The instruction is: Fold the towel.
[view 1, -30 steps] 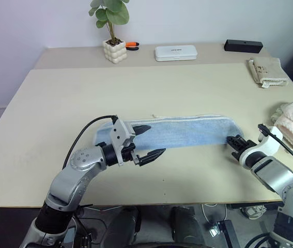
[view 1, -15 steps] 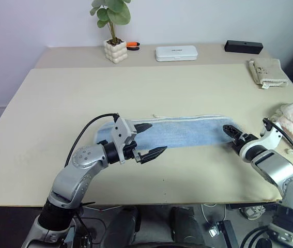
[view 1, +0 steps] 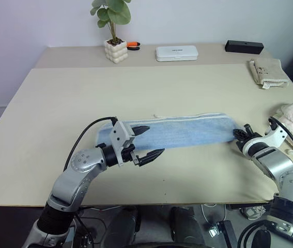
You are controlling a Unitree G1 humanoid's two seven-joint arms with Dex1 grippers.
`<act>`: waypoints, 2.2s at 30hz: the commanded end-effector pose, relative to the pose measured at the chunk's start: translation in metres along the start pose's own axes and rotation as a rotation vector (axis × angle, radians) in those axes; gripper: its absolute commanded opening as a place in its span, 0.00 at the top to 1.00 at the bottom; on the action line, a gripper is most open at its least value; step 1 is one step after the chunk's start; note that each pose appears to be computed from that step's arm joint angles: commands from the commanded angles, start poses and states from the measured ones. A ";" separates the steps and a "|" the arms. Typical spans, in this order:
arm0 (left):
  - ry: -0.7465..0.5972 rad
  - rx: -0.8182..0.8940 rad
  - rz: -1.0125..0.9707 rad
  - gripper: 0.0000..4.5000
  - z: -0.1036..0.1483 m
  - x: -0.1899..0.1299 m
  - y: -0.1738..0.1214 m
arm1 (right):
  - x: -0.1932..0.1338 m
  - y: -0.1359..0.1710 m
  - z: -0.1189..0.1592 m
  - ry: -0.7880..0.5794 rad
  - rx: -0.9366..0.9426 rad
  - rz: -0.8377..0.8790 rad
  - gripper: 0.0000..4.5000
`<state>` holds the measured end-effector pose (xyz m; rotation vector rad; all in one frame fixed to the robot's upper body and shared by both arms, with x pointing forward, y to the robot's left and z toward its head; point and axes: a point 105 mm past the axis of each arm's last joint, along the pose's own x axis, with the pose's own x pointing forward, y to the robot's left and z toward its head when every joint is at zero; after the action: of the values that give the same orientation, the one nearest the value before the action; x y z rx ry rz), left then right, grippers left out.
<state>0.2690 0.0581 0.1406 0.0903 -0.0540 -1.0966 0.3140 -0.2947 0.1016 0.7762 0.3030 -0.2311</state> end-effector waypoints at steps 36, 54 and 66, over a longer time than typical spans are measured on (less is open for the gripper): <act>0.008 0.047 0.047 0.00 0.003 -0.014 0.001 | -0.068 0.143 -0.084 0.122 -1.288 0.930 0.13; 0.032 0.015 0.158 0.00 -0.004 -0.025 0.011 | 0.004 0.094 -0.112 0.239 -1.246 0.770 0.99; 0.045 -0.236 0.271 0.00 -0.008 -0.068 -0.007 | -0.032 0.163 -0.048 -0.032 -1.359 0.988 0.61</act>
<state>0.2416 0.1107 0.1177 0.0023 0.1139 -0.8456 0.3326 -0.1552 0.1450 -0.4292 0.1272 0.7922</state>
